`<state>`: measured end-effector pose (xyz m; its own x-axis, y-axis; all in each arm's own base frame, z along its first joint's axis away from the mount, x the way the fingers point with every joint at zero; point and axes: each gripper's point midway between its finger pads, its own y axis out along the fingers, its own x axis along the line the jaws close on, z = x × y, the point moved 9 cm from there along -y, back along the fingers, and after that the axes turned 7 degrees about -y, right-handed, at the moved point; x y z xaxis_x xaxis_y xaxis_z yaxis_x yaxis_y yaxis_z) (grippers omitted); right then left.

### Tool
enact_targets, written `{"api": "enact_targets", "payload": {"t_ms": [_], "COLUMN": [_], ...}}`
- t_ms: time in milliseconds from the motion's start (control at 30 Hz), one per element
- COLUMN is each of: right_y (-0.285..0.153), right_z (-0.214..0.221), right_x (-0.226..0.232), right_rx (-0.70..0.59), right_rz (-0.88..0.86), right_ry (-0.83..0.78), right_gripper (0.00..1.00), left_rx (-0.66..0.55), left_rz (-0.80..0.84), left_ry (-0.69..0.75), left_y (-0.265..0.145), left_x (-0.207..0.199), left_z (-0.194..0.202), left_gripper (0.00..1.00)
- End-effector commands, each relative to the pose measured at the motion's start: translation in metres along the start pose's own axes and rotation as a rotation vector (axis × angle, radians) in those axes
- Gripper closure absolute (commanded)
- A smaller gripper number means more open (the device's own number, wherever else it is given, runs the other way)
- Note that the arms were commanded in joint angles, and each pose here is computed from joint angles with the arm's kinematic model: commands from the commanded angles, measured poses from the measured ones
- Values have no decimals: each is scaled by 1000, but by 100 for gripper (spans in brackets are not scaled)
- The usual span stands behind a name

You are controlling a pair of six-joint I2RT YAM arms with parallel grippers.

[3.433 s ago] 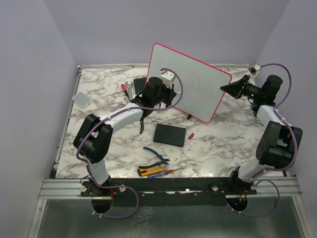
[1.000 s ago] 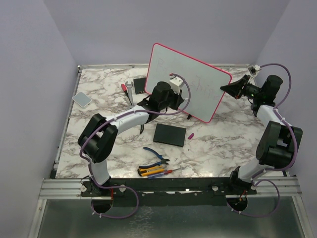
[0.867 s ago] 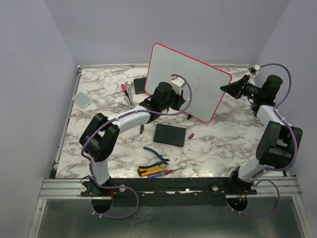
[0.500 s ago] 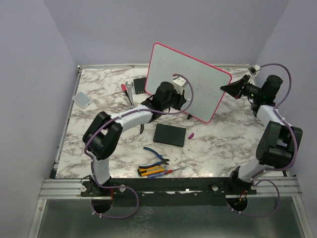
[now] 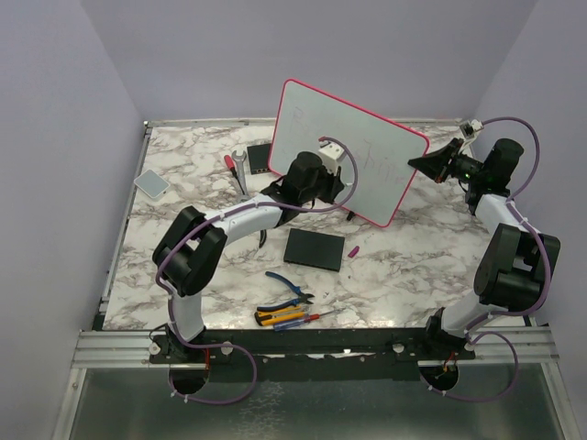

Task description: Write a sentence on the whiteboard

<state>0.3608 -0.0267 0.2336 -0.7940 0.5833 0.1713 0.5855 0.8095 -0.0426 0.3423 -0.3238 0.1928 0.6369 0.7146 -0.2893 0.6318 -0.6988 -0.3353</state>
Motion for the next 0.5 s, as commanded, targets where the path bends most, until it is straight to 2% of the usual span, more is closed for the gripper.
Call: {"api": "enact_targets", "payload": {"t_ms": [0,467], "right_y": [7,7], "right_z": [18,19], "right_x": [1,1], "right_rx": [37,38], "right_rz": [-17,-18], "right_ry": [33,35], "right_gripper": [99,99], "left_rx": [-69,-42], "left_rz": [-72,-45], "left_ry": [0,-12], "left_y": [-11,-15], "left_x": [12,15], "left_z": [-13,-3], "left_gripper": [100,100]}}
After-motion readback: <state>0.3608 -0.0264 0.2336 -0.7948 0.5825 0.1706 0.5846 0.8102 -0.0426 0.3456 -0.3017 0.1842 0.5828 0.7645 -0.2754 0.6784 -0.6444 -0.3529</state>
